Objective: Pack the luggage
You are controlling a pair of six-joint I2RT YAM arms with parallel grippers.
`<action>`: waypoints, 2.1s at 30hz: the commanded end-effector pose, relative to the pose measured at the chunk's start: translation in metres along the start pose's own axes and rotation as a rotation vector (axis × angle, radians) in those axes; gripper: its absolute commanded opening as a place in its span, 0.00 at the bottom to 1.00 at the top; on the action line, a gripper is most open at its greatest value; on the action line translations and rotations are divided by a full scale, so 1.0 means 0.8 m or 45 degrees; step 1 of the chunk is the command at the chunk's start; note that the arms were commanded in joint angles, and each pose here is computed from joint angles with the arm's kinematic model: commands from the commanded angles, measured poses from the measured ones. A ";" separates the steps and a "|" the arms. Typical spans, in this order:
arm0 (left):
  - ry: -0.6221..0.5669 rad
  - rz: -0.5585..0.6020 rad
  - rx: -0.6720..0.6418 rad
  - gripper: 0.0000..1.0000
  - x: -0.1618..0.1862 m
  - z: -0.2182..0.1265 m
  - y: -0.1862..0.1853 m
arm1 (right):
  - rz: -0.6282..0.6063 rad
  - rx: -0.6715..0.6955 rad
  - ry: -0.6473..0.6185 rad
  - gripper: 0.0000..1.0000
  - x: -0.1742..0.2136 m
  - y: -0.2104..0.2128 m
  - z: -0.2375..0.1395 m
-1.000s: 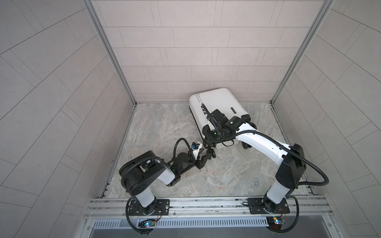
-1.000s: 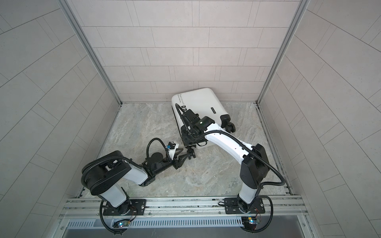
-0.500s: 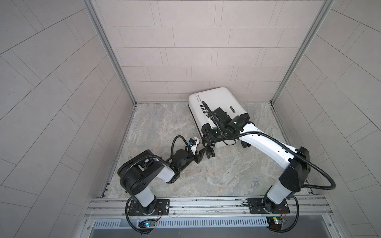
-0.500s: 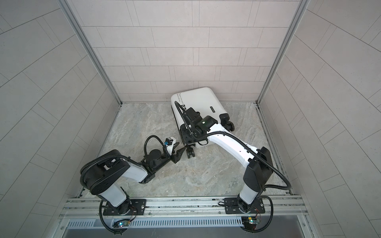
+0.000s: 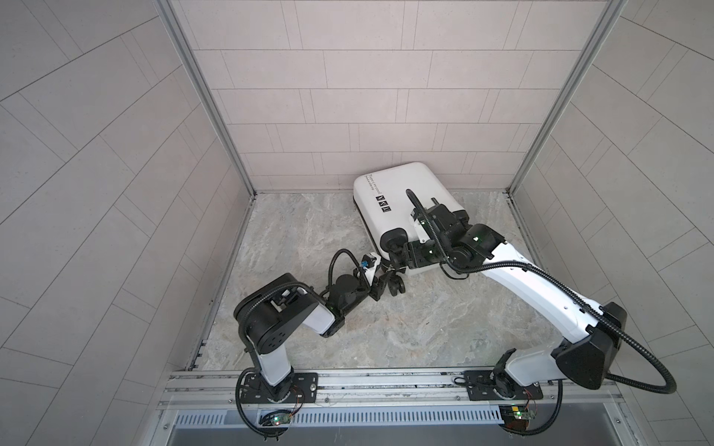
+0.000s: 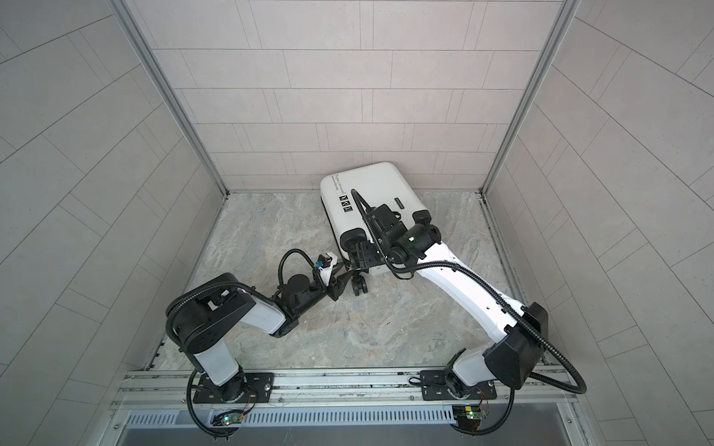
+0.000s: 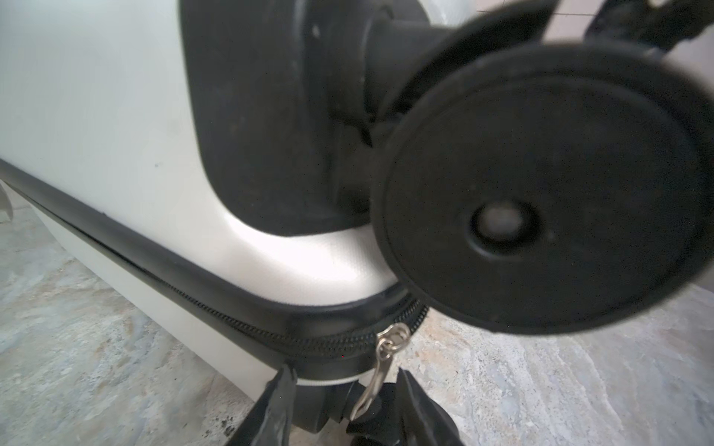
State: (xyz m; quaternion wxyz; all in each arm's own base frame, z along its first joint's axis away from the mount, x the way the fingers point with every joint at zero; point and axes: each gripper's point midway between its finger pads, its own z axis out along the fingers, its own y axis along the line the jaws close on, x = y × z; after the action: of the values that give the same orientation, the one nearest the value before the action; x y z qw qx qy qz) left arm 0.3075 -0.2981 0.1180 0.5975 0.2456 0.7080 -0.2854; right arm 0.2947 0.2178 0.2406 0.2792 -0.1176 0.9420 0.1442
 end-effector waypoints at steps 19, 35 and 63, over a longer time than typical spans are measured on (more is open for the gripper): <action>-0.026 0.002 0.111 0.28 -0.008 0.019 -0.037 | 0.094 -0.115 0.036 0.69 0.008 -0.005 0.021; -0.031 0.004 0.047 0.25 -0.012 0.030 -0.036 | 0.087 -0.141 0.104 0.69 0.002 0.012 0.060; -0.116 -0.070 -0.129 0.10 -0.030 0.035 -0.010 | 0.122 -0.100 0.090 0.69 0.008 -0.012 0.045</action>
State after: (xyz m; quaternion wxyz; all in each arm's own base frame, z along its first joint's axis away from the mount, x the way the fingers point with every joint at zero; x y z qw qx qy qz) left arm 0.3164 -0.3188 0.1121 0.6024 0.1989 0.7273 -0.2618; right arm 0.3157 0.2229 0.2019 0.2310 -0.0886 0.9509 0.1857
